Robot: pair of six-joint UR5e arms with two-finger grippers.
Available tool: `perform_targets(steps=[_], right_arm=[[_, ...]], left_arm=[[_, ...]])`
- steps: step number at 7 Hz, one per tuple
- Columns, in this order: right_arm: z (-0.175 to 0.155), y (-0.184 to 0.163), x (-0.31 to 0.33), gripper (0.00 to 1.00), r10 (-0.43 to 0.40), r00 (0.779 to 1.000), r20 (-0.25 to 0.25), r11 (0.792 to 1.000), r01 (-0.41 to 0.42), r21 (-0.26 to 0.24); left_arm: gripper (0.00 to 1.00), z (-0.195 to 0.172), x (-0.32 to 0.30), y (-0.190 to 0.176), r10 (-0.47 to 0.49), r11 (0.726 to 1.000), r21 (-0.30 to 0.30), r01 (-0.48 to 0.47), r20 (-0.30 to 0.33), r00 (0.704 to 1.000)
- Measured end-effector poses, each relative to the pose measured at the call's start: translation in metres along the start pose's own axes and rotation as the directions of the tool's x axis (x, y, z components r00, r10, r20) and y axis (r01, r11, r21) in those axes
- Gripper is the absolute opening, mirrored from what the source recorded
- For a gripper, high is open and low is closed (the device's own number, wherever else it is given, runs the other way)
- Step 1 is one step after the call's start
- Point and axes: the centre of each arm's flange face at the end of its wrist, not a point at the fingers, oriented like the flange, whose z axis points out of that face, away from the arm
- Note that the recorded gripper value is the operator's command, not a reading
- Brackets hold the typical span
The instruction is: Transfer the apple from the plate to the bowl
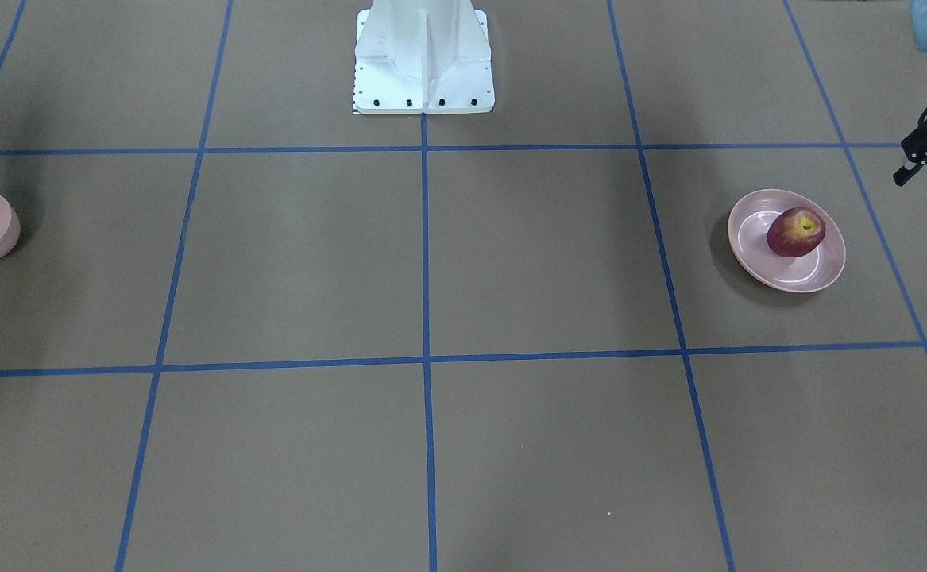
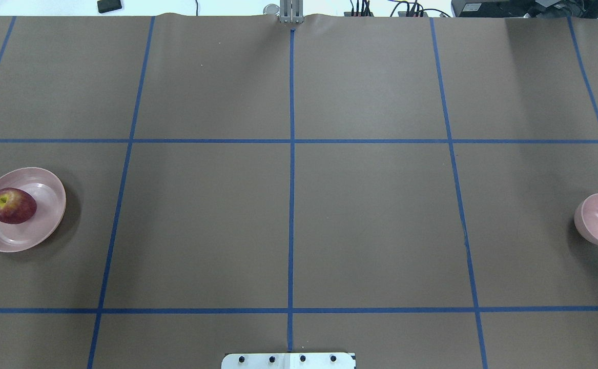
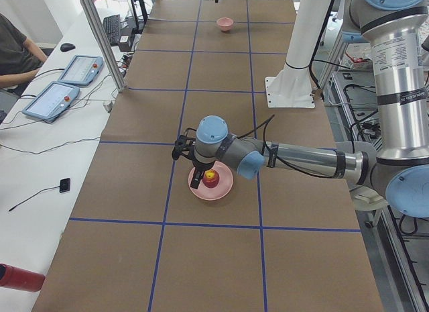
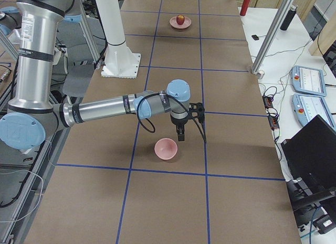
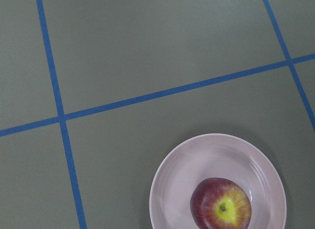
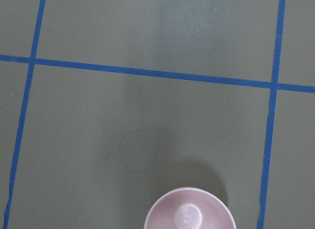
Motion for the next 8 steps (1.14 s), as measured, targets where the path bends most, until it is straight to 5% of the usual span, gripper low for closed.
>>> perform_targets(steps=[2, 8], right_arm=[[0.015, 0.003, 0.016, 1.0, -0.021, 1.0, 0.011, 1.0, 0.02, 0.018], [0.099, 0.036, 0.041, 0.98, -0.006, 0.999, 0.049, 0.991, 0.012, -0.132]], left_arm=[[0.99, 0.0, 0.002, -0.001, 0.002, 1.0, 0.0, -0.002, 0.0, 1.0], [0.97, 0.0, 0.009, -0.019, -0.03, 0.999, 0.014, 0.03, -0.005, 1.0]])
